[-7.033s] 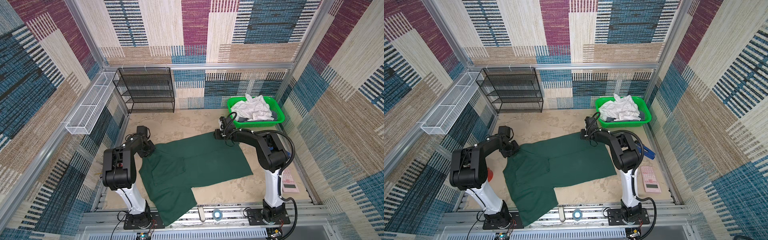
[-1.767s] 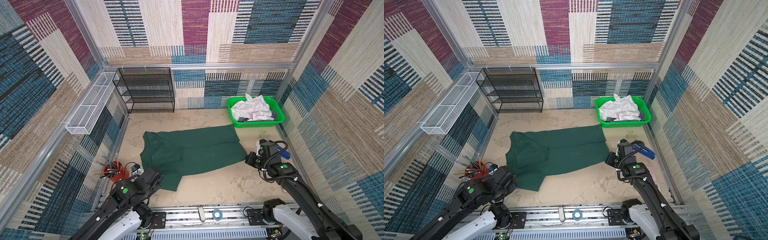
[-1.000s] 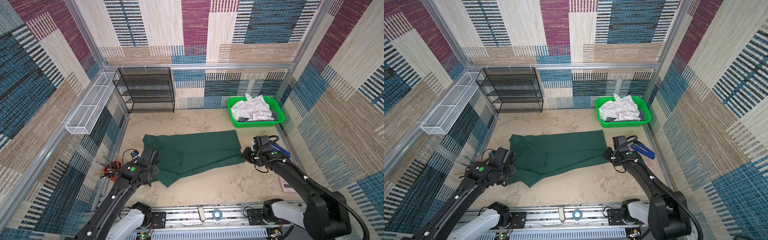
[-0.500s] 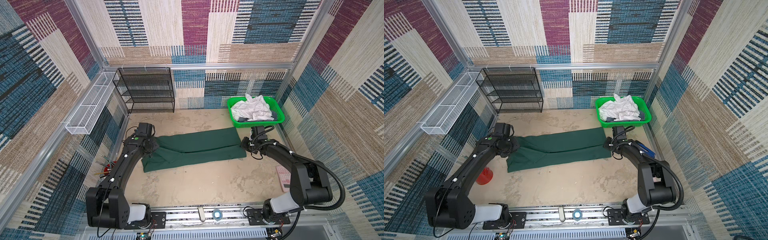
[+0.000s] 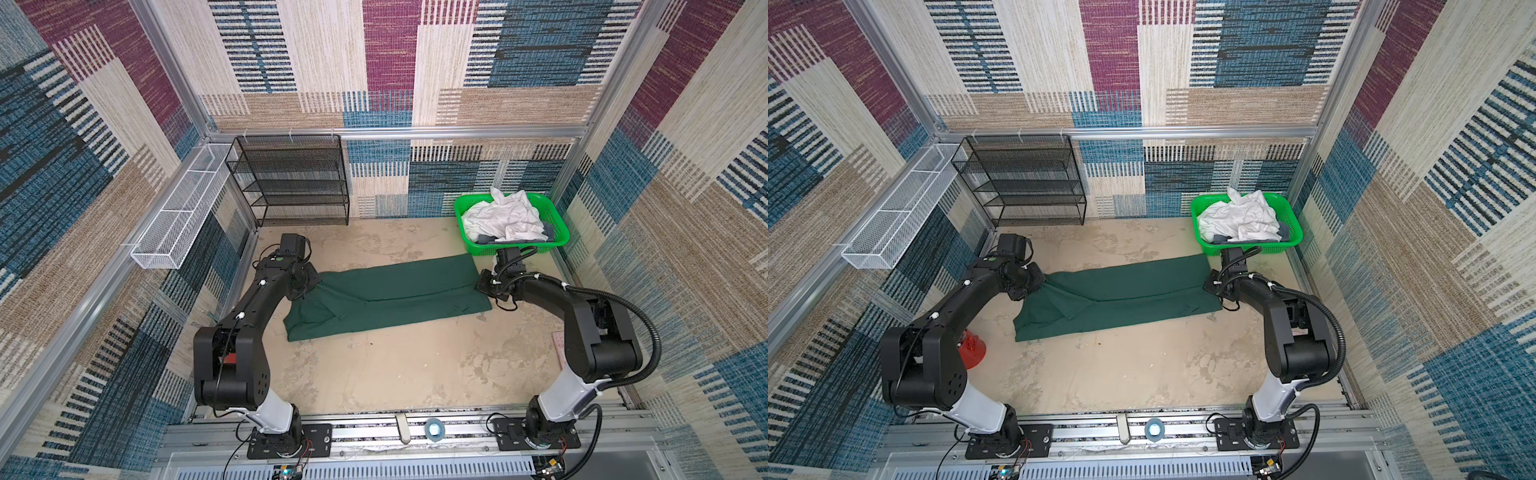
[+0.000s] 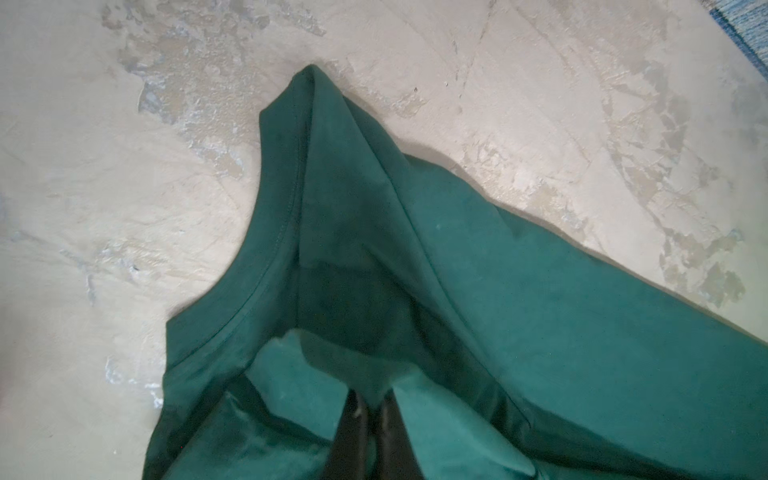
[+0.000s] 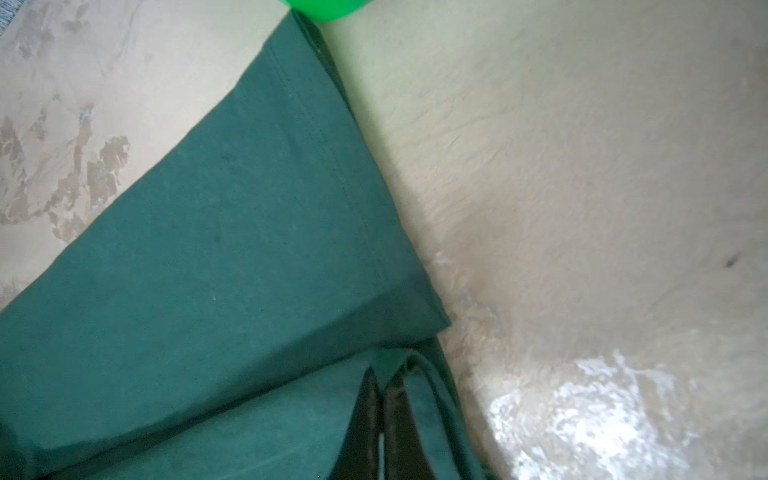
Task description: Fold and stack the t-shirts
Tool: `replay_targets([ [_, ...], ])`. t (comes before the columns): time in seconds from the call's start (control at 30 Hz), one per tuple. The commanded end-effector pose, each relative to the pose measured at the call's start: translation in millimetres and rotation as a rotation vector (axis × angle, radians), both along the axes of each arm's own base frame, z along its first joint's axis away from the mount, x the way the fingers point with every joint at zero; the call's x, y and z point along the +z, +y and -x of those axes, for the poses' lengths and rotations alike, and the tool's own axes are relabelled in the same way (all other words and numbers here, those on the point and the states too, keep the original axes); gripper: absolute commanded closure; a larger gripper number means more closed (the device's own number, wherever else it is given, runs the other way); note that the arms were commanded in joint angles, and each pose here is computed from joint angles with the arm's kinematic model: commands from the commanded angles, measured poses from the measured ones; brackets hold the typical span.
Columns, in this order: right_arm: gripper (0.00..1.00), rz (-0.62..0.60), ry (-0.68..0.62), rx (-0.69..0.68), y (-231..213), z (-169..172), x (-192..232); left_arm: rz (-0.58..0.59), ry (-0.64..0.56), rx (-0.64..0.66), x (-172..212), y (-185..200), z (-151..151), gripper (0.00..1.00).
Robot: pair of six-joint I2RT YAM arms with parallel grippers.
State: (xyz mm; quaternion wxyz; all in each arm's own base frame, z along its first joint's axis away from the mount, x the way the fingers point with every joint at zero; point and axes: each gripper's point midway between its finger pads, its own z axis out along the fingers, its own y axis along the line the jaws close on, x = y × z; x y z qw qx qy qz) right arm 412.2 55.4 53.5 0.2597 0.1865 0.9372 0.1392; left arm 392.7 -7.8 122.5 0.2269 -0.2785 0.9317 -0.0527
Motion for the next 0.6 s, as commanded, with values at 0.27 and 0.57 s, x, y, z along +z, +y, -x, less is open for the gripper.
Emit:
replay_targets([
  [0.27,0.74,0.11,-0.158,0.025,-11,-28,32,0.03,-0.004,-0.054,-12,3,-57,0.6],
  [0.57,0.31,0.074,-0.205,0.15,25,7,53,0.098,-0.075,-0.222,-3,-44,-25,0.5],
])
